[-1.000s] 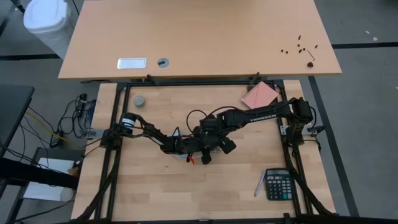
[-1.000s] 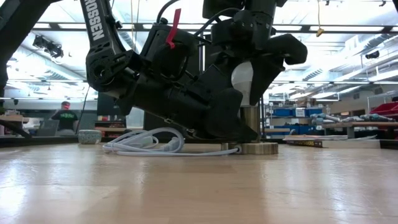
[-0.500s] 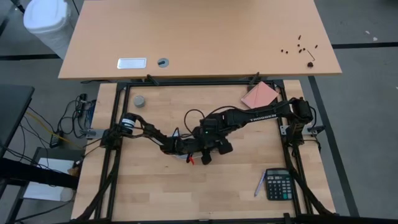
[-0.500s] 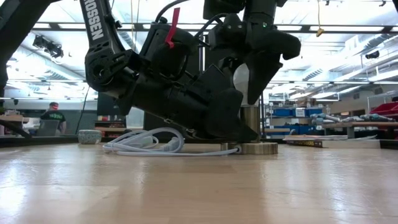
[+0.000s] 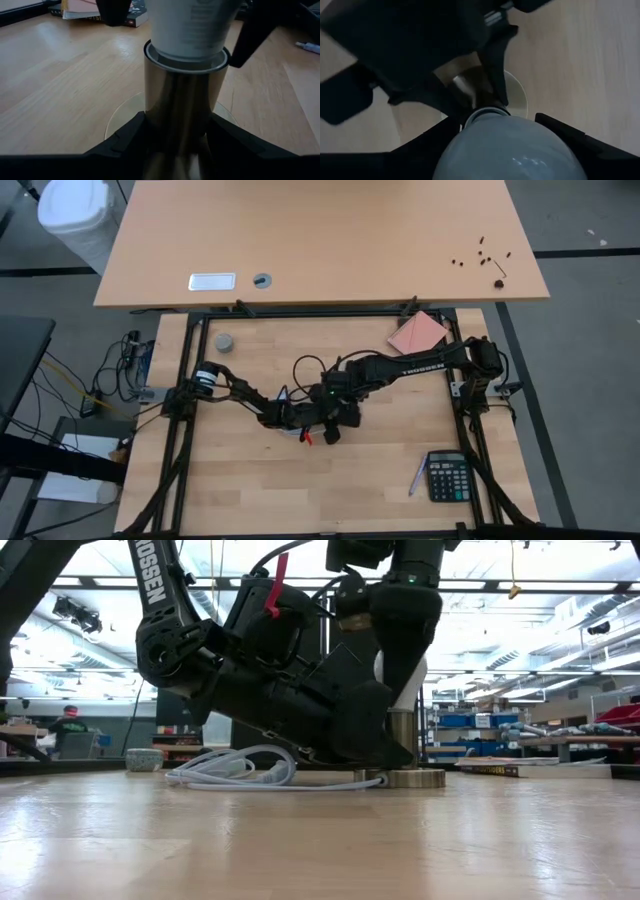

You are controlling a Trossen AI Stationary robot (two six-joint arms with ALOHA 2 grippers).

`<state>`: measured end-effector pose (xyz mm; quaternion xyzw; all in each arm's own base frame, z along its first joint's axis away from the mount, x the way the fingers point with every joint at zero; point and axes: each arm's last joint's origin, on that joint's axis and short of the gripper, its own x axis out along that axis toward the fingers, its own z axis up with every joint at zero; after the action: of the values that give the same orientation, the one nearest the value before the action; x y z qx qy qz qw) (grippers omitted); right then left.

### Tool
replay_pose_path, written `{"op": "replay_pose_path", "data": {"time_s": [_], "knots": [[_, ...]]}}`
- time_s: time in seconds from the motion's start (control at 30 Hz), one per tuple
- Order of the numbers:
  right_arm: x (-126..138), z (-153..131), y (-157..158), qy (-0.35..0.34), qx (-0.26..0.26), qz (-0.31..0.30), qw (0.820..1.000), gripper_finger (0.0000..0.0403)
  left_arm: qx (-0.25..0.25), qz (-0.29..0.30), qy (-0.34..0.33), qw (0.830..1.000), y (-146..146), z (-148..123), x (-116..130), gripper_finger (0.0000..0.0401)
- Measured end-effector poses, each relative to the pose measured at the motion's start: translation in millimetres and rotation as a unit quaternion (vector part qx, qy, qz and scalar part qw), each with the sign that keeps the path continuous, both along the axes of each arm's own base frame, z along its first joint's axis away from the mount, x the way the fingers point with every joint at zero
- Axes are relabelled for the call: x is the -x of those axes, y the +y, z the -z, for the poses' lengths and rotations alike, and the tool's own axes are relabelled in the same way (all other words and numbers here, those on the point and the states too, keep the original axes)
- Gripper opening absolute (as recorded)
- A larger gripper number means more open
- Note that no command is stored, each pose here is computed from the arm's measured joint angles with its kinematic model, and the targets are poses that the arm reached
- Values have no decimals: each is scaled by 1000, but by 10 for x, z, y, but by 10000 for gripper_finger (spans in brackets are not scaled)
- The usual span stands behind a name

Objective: Screw lightbulb
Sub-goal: Insert the lightbulb into the lamp

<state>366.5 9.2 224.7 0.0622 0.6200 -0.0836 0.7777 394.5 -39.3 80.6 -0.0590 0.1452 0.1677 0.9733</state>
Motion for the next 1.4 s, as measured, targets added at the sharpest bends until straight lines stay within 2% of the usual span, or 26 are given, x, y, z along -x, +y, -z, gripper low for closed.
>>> {"op": "replay_pose_path", "data": {"time_s": [0.23,0.5,0.87,1.13,1.4], "knots": [[-2,1,-3,-5,-18,85,996,273,1,-1,0,1000,0,0,0,193],[-1,1,-11,-9,-34,160,986,261,10,-4,-3,1000,0,1,1,193],[-5,1,-44,-14,-69,276,958,279,14,-8,-16,1000,3,-10,-2,193],[-4,3,-51,-11,-70,255,964,278,14,-11,-19,1000,10,-15,-3,193],[-7,-64,-123,-3,-48,174,983,318,15,-13,-16,1000,14,-13,-4,193]]}}
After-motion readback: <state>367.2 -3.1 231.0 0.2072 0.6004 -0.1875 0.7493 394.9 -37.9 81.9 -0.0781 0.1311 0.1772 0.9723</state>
